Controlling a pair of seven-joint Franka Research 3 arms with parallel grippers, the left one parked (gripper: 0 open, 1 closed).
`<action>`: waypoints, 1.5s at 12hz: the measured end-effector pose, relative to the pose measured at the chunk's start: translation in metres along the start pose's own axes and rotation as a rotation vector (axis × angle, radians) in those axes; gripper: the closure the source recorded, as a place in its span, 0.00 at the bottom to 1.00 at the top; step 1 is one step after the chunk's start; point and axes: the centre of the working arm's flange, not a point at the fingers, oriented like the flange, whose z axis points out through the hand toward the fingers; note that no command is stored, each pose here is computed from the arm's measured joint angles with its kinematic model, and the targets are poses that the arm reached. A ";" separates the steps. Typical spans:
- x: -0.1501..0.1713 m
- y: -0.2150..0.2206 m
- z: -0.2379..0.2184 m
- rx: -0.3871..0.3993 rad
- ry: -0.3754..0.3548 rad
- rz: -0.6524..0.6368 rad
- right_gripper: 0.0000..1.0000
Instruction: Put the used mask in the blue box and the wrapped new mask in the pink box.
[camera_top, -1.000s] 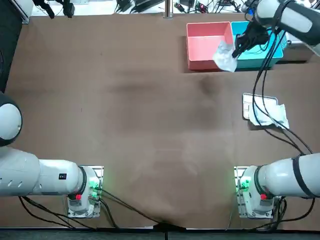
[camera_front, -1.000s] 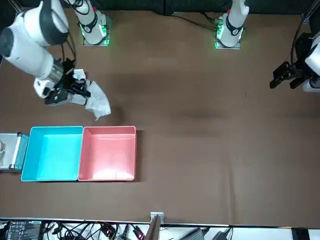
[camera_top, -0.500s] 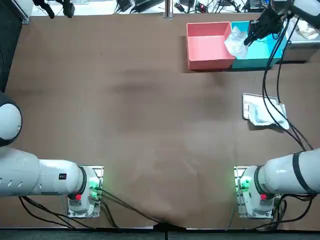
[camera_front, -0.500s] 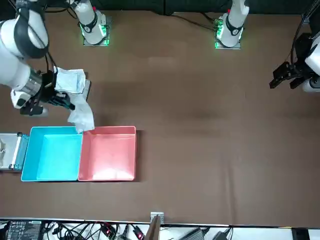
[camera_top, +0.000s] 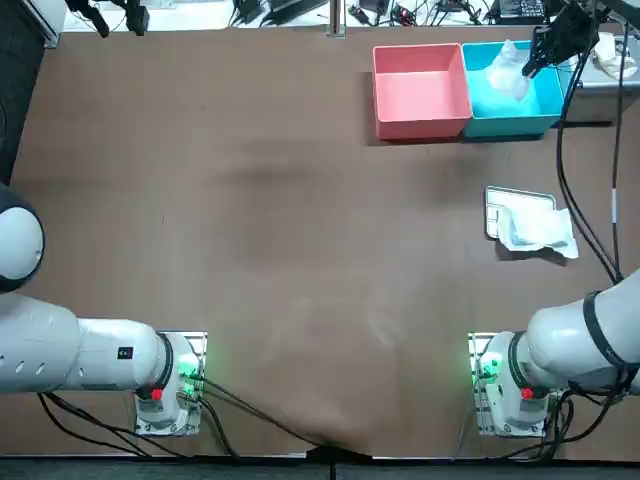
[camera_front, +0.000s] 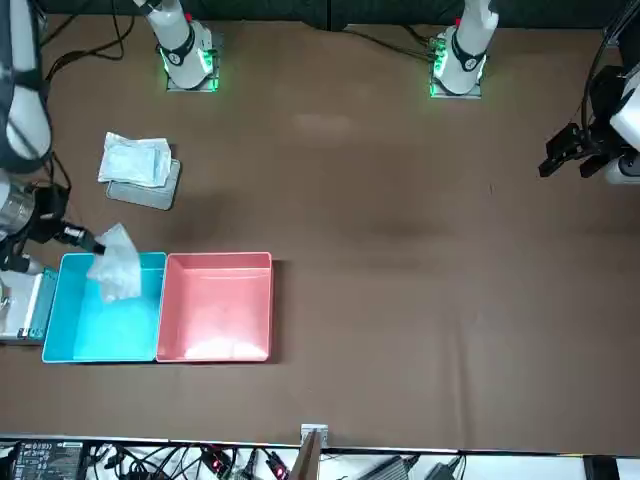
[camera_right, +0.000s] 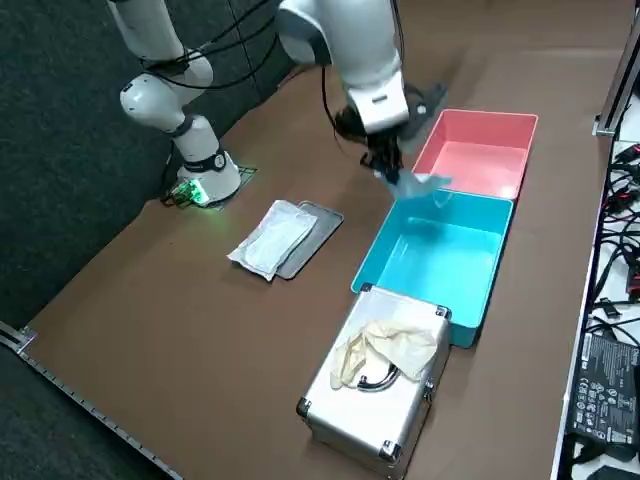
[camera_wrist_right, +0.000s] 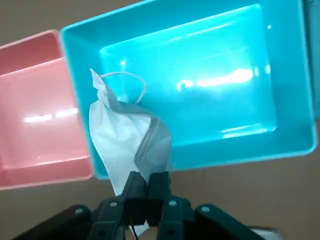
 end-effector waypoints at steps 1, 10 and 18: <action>0.011 0.012 0.008 -0.005 -0.004 -0.004 0.98; 0.087 0.052 0.105 -0.008 -0.039 -0.031 0.93; 0.095 0.047 0.096 -0.146 -0.070 -0.130 0.01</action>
